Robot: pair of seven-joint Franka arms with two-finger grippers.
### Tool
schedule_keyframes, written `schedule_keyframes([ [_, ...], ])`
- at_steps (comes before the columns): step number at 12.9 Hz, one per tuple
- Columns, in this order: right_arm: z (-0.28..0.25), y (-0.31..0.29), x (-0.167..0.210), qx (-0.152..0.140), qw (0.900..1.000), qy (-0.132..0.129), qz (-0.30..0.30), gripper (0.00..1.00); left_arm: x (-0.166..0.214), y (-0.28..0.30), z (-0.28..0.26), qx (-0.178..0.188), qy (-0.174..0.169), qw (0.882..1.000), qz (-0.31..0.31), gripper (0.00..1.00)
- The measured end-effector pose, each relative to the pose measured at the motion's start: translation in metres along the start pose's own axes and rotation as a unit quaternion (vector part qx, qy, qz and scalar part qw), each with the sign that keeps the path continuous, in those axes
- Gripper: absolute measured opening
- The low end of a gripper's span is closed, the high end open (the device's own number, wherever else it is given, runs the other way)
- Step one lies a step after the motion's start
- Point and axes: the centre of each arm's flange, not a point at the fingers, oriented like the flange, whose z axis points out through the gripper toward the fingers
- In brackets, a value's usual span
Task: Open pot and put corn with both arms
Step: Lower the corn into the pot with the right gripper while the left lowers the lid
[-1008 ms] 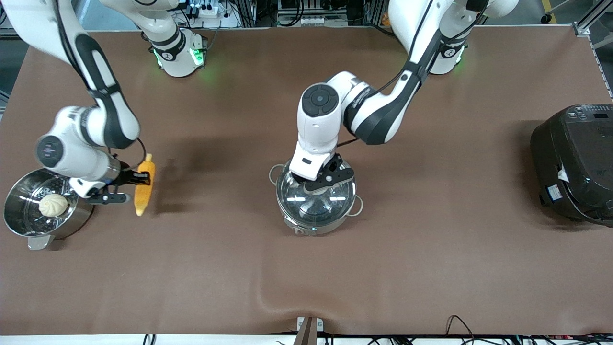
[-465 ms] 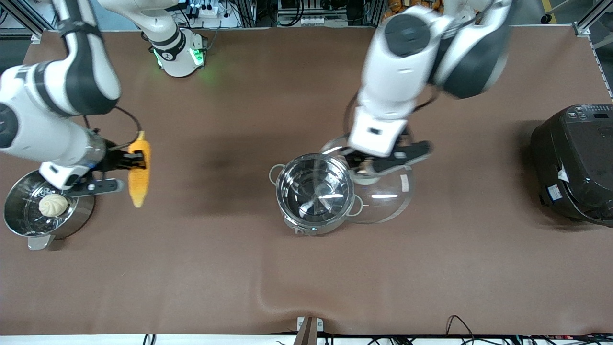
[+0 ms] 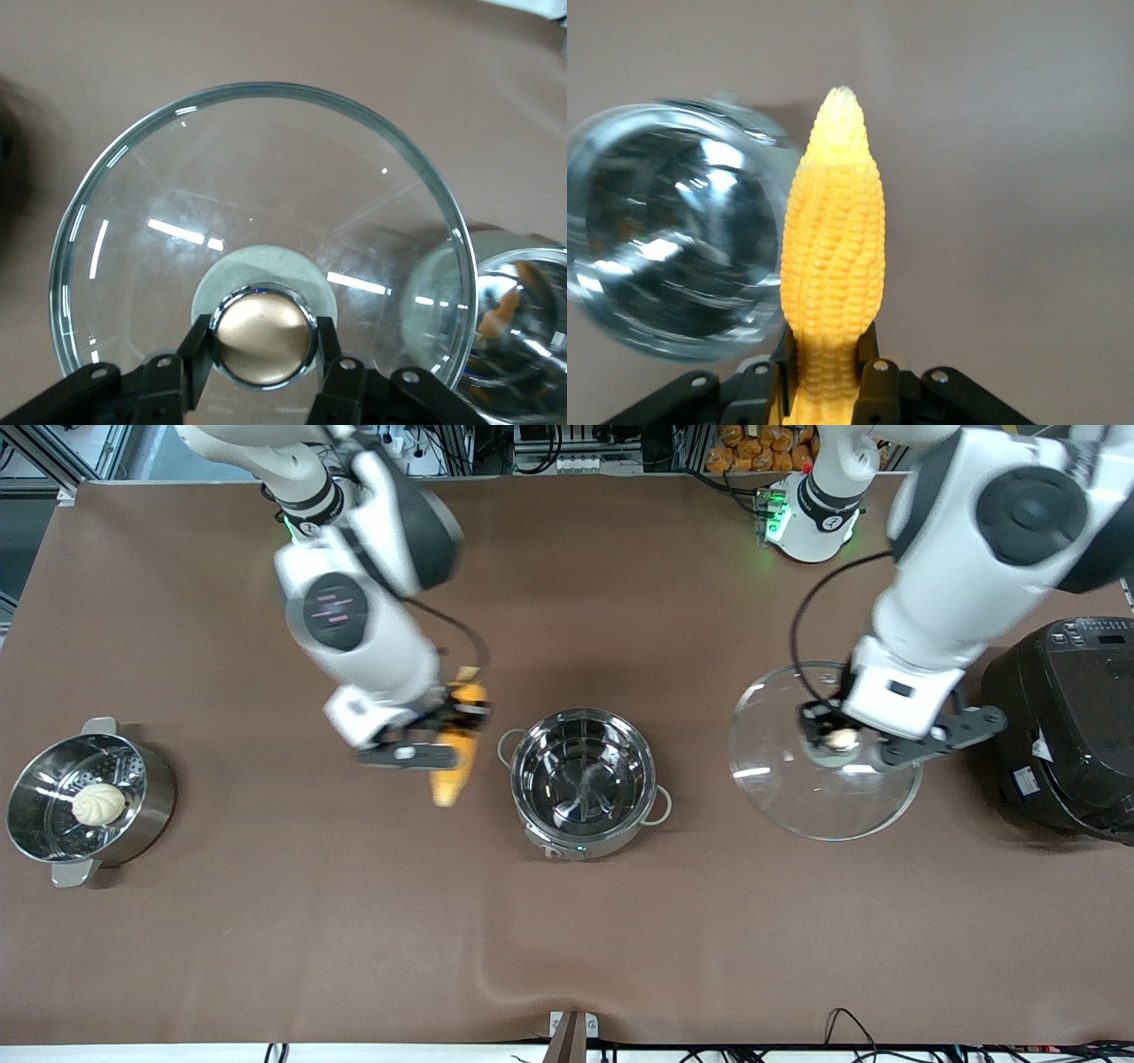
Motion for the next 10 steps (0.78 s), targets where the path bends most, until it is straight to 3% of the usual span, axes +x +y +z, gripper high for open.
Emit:
schedule_keyframes([
  [5,0.058,-0.09,-0.022,0.068,0.995,0.06,0.033,0.3,0.016,-0.085,0.088,0.0,-0.005,1.0,-0.001,0.51],
  [10,0.12,-0.114,-0.033,0.045,0.996,0.058,0.042,0.3,-0.018,-0.105,0.189,-0.008,0.001,1.0,0.002,0.51],
])
